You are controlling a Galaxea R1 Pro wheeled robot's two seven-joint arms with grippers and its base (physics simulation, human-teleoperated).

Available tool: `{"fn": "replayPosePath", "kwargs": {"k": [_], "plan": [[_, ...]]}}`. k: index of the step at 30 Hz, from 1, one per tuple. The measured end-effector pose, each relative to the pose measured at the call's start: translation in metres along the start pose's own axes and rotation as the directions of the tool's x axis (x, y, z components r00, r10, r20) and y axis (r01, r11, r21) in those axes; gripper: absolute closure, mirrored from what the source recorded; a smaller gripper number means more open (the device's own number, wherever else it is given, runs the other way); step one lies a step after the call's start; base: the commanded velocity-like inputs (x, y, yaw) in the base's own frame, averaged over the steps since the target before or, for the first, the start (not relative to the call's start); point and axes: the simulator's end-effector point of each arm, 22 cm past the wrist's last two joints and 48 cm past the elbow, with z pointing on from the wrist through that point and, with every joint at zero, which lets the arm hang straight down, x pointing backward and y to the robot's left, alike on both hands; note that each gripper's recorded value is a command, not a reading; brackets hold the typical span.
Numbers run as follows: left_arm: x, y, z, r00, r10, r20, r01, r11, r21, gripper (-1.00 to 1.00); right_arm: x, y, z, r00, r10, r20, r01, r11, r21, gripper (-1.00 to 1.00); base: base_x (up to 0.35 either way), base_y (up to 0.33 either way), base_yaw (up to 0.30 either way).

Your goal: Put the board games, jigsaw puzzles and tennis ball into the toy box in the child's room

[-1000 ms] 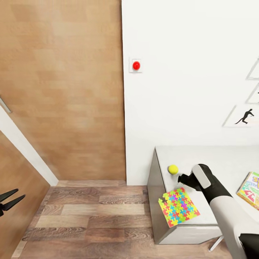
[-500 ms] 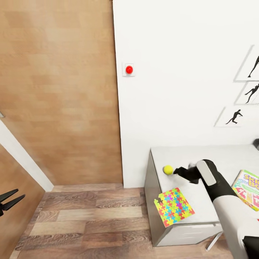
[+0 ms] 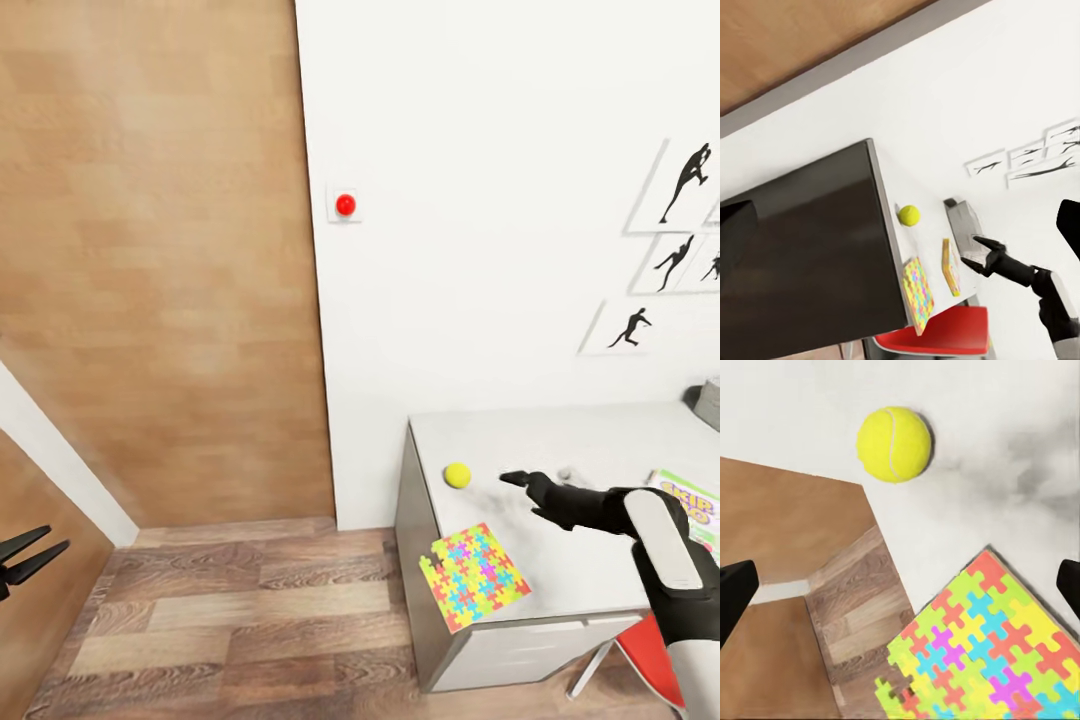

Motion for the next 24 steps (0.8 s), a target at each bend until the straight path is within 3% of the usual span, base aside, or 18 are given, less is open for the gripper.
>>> {"fn": "replayPosePath", "kwargs": {"k": [1, 5, 7, 16, 17, 21, 24], "plan": [[0.000, -0.001, 0.000, 1.000, 0.001, 0.001, -0.001, 1.000, 0.001, -1.00, 0.012, 0.003, -0.007, 1.000, 0.027, -0.010, -0.028, 0.997, -0.066, -1.00, 0.000, 0.000, -0.074], [-0.001, -0.003, 0.000, 1.000, 0.006, 0.003, -0.006, 1.000, 0.005, -1.00, 0.034, 0.020, -0.026, 0.998, 0.056, -0.027, -0.060, 0.976, -0.208, -1.00, 0.000, 0.000, -0.069], [-0.002, -0.004, -0.001, 1.000, 0.008, 0.004, -0.008, 1.000, 0.008, -1.00, 0.047, 0.033, -0.042, 0.997, 0.066, -0.031, -0.072, 0.951, -0.301, -1.00, 0.000, 0.000, -0.048], [0.003, -0.009, 0.003, 1.000, 0.014, -0.017, -0.014, 1.000, 0.015, -1.00, 0.080, 0.034, -0.089, 0.988, 0.155, -0.026, -0.148, 0.858, -0.491, -1.00, 0.000, 0.000, -0.016], [0.006, -0.009, 0.005, 0.999, 0.017, -0.028, -0.016, 1.000, 0.016, -1.00, 0.082, 0.035, -0.098, 0.986, 0.169, -0.010, -0.149, 0.837, -0.527, -1.00, 0.000, 0.000, -0.004], [0.009, -0.011, 0.007, 0.998, 0.033, -0.043, -0.033, 0.999, 0.019, -1.00, 0.084, 0.038, -0.114, 0.983, 0.183, 0.036, -0.127, 0.798, -0.590, -1.00, 0.000, 0.000, -0.002], [0.012, -0.012, 0.010, 0.998, 0.048, -0.051, -0.047, 0.999, 0.025, -1.00, 0.089, 0.042, -0.127, 0.983, 0.160, 0.086, -0.070, 0.770, -0.634, -1.00, 0.000, 0.000, 0.000]]}}
